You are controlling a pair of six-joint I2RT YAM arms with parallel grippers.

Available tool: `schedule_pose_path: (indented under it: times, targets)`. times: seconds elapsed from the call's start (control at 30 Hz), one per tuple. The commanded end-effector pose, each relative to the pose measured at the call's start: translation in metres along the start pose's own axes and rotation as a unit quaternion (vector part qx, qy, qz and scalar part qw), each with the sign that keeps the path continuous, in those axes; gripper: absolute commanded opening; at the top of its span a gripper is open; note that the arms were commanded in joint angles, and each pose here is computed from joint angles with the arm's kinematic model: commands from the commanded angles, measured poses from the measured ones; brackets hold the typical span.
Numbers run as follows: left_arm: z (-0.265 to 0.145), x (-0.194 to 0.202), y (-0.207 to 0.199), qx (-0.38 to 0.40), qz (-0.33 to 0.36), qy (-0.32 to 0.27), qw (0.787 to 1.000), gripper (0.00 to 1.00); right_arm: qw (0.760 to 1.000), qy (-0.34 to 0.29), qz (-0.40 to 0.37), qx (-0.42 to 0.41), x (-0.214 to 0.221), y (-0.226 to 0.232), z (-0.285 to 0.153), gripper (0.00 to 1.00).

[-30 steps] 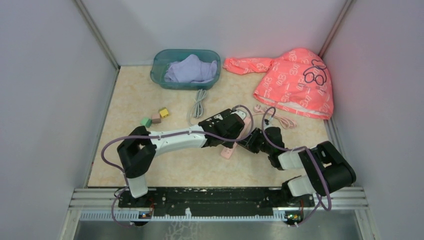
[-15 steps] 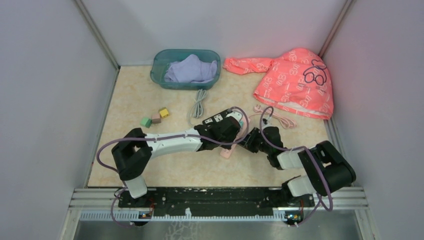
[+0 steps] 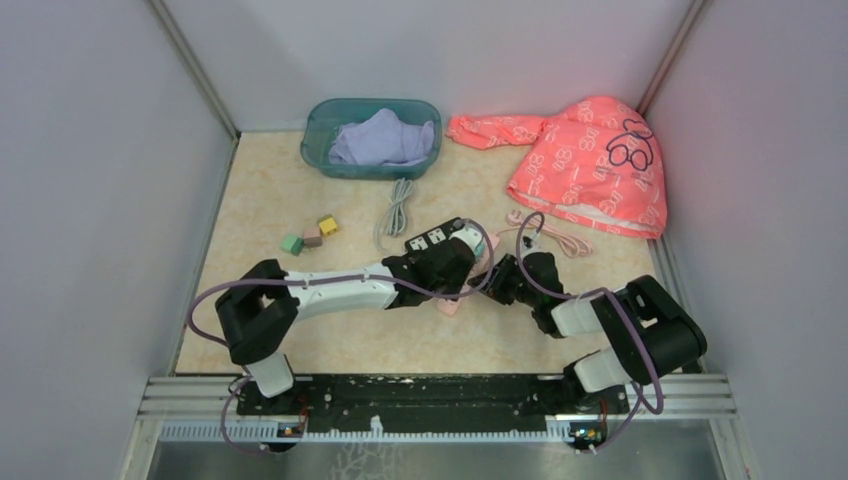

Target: Insert the plug

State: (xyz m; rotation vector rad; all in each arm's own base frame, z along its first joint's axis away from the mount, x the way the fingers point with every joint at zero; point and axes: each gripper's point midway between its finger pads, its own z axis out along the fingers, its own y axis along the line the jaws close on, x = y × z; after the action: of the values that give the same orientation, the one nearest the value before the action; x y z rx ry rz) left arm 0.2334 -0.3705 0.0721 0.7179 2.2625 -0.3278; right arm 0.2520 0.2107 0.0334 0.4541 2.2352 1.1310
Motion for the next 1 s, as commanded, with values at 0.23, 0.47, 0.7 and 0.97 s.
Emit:
schedule_pose_path:
  times: [0.23,0.47,0.7,0.97]
  targets:
    - [0.012,0.09,0.03,0.028,0.047,0.132,0.99,0.0,0.998,0.033,-0.028,-0.047,0.012,0.033,0.01,0.19]
    - [0.015,0.104,0.024,0.017,0.073,0.156,0.985,0.0,0.998,0.034,-0.032,-0.047,0.012,0.034,0.011,0.19]
    - [0.014,0.112,0.022,0.022,0.065,0.158,0.985,0.0,0.998,0.037,-0.034,-0.048,0.013,0.034,0.011,0.19]
    - [0.01,0.147,0.027,0.015,0.058,0.205,0.977,0.0,0.998,0.036,-0.036,-0.047,0.012,0.035,0.012,0.19]
